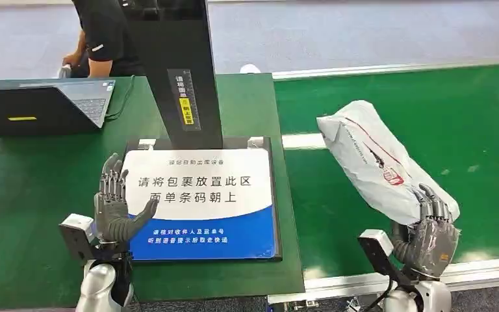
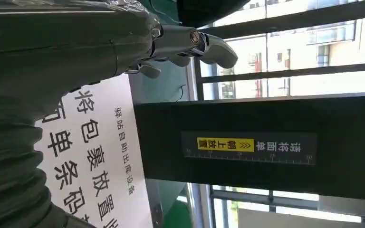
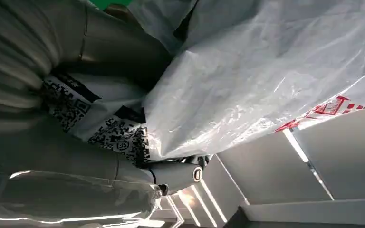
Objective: Moved the parcel from conveyor to table for the left to box.
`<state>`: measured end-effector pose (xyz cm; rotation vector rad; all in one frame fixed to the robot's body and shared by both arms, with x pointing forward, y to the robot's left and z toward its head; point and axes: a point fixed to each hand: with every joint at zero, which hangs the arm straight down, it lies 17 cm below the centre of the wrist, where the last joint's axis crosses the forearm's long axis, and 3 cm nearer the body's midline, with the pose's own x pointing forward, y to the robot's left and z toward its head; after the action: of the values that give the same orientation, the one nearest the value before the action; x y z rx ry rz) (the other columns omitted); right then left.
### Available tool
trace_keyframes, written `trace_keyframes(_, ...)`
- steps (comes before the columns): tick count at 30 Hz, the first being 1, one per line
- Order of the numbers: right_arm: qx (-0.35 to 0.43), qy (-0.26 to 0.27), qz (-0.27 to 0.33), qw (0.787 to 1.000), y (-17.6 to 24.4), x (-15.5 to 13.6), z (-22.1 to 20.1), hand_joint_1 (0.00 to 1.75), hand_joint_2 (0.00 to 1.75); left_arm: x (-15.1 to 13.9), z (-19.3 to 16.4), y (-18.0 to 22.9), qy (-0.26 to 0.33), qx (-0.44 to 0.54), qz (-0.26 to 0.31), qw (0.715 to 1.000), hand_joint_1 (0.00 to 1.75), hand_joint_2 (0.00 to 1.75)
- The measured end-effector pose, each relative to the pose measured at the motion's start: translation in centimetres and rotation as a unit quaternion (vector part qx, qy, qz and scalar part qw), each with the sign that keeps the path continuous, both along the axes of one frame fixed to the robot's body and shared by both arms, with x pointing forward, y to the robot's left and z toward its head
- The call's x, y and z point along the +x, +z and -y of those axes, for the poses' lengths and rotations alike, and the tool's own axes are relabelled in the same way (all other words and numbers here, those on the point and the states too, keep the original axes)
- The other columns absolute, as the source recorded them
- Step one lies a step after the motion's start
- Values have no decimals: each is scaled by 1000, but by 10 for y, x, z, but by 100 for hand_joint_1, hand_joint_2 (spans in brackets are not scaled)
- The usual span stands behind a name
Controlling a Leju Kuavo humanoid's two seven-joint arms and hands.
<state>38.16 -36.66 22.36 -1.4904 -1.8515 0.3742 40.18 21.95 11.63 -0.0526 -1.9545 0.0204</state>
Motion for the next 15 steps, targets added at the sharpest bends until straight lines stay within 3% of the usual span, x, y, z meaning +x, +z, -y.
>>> trace_keyframes(4, -86, 33, -42, 995, -5, 22, -44, 175, 175, 1, 1, 5, 0, -1, 9, 1000, 0, 175)
trace_keyframes(9, -163, 140, -90, 973, -24, 55, -139, 175, 175, 4, 4, 10, -2, -2, 16, 1000, 0, 175)
trace_keyframes(15, -221, 280, -141, 924, -60, 72, -244, 175, 175, 12, 8, 18, -9, -10, 25, 1000, 0, 175)
